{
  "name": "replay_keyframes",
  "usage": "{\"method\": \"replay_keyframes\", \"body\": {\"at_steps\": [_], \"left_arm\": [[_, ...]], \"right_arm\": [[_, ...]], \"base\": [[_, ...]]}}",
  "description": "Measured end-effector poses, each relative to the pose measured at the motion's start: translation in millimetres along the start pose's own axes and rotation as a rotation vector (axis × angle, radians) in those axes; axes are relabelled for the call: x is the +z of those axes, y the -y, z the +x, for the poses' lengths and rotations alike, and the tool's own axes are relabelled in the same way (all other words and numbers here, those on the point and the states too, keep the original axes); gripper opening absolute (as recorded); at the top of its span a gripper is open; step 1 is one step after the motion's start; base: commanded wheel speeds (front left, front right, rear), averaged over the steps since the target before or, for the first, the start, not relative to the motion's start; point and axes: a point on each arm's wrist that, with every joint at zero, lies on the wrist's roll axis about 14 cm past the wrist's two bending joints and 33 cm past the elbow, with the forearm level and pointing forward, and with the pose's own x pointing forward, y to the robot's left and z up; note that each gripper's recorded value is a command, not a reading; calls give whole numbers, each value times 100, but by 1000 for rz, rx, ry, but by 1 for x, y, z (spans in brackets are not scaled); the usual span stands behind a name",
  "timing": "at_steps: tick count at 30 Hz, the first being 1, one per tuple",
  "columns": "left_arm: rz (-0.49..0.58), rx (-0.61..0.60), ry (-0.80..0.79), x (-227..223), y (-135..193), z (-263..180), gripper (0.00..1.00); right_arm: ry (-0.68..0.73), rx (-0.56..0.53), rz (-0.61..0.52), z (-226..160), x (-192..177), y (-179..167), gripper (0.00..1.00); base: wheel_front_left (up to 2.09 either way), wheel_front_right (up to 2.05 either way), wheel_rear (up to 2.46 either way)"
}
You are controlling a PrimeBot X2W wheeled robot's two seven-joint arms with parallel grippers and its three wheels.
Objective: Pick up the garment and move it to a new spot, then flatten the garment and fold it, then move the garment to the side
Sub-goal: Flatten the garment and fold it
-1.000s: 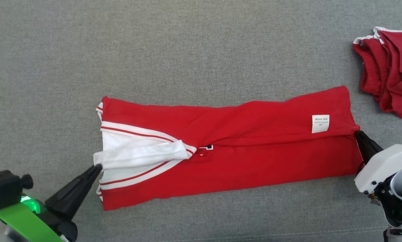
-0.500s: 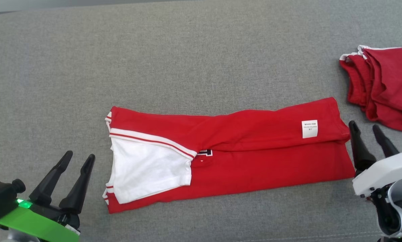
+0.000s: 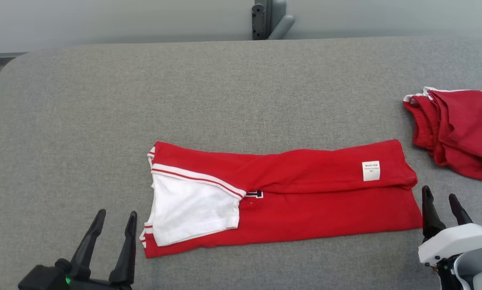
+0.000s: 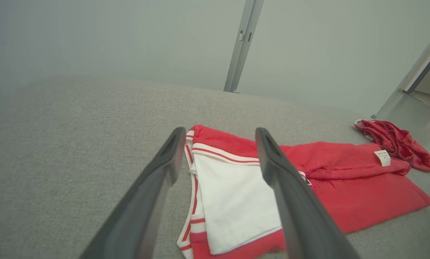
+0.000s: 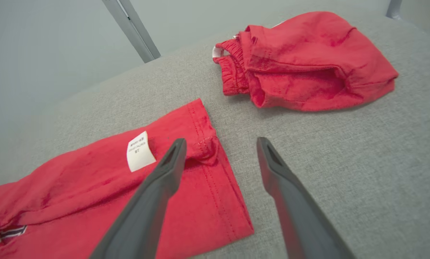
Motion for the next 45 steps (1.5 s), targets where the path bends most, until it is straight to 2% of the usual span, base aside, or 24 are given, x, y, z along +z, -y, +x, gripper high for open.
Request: {"method": "replay_keyframes", "body": {"at_steps": [3, 11, 19, 20, 21, 22, 24, 25, 33, 40, 45], "left_arm": [[2, 24, -4, -7, -1, -12, 100], [36, 65, 40, -1, -4, -28, 100], [33, 132, 48, -1, -17, -40, 100], [33, 137, 47, -1, -18, -41, 100], [33, 140, 45, -2, -18, -41, 100], [33, 140, 43, -2, -18, -41, 100], [32, 139, 40, -3, -18, -42, 100], [32, 137, 40, -3, -17, -42, 100], [35, 108, 36, -4, -12, -38, 100], [32, 72, 32, -4, -5, -32, 100], [32, 50, 22, -7, -1, -29, 100]], "right_arm": [[-26, -30, 14, 2, -12, 9, 100], [-78, -54, 70, 33, -27, 6, 100], [-243, -57, 65, 45, -67, -2, 100], [-253, -59, 66, 46, -69, -2, 90], [-263, -59, 66, 48, -71, -3, 73], [-271, -58, 64, 49, -73, -3, 64], [-301, -58, 59, 49, -79, -4, 13], [-309, -55, 59, 49, -80, -5, 0], [-254, -54, 43, 48, -63, -3, 0], [-170, -83, -32, 45, -18, 18, 0], [-139, -16, -58, 41, 4, -3, 0]], "base": [[0, 0, 0], [0, 0, 0], [0, 0, 0], [0, 0, 0], [0, 0, 0], [0, 0, 0], [0, 0, 0], [0, 0, 0], [0, 0, 0], [0, 0, 0], [0, 0, 0]]}}
